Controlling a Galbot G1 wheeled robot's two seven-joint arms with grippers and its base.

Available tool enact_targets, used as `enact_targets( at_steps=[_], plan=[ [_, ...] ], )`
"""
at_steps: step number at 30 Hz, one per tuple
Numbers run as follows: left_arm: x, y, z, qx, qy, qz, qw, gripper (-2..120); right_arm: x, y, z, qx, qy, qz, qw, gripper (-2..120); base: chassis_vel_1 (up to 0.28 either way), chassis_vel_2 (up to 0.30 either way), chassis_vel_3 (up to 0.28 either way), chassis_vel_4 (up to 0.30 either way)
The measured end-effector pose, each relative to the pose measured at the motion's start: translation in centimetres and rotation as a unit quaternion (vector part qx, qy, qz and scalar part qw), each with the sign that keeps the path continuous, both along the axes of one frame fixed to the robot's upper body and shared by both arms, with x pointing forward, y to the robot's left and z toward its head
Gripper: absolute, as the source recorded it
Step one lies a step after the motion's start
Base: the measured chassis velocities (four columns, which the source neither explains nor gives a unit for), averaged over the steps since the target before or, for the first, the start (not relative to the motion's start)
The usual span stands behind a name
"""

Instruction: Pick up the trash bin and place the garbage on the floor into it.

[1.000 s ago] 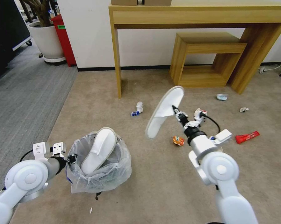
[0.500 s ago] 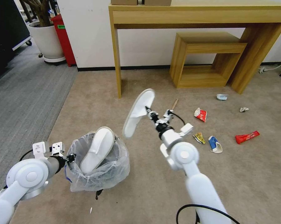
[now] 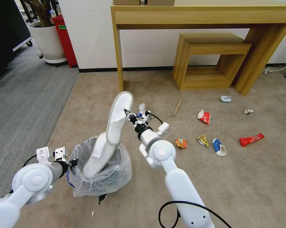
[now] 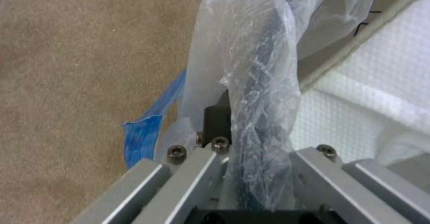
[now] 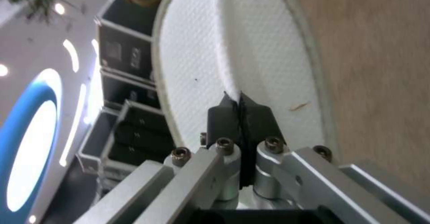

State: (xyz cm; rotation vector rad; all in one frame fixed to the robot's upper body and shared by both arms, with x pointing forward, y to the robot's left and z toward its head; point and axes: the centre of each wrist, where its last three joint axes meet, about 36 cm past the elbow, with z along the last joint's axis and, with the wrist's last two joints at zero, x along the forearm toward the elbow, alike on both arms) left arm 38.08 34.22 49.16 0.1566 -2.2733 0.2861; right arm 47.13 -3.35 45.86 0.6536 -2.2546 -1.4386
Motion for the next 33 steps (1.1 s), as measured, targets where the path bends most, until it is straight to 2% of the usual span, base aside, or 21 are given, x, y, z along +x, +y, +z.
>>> enact_targets(
  at_steps=[9, 19, 28, 30, 32, 33],
  plan=[
    [-0.1, 0.1, -0.1, 0.001, 0.001, 0.002, 1.0000, 0, -1.6, 3.6, -2.0, -0.025, 0.020, 0.038, 0.999, 0, 0.000, 0.000, 0.000, 0.000],
    [-0.1, 0.3, 0.3, 0.005, -0.004, 0.004, 1.0000, 0, -3.0, 4.9, -2.7, -0.036, 0.024, 0.062, 0.997, 0, 0.000, 0.000, 0.000, 0.000],
    [-0.1, 0.2, 0.3, 0.006, -0.006, 0.004, 1.0000, 0, -3.6, 4.4, -2.7, -0.028, 0.000, 0.072, 0.997, 0, 0.000, 0.000, 0.000, 0.000],
    [-0.1, 0.2, 0.4, 0.006, -0.008, 0.004, 0.9999, 0, -3.6, 3.8, -2.7, -0.034, -0.005, 0.075, 0.997, 9, 0.000, 0.000, 0.000, 0.000],
    [0.0, 0.2, 0.4, 0.006, -0.008, 0.004, 0.9999, 0, -3.5, 3.6, -2.7, -0.037, -0.006, 0.076, 0.996, 12, 0.000, 0.000, 0.000, 0.000],
    [0.0, 0.2, 0.5, 0.006, -0.009, 0.004, 0.9999, 0, -3.5, 3.3, -2.8, -0.041, -0.007, 0.078, 0.996, 19, 0.000, 0.000, 0.000, 0.000]
  ],
)
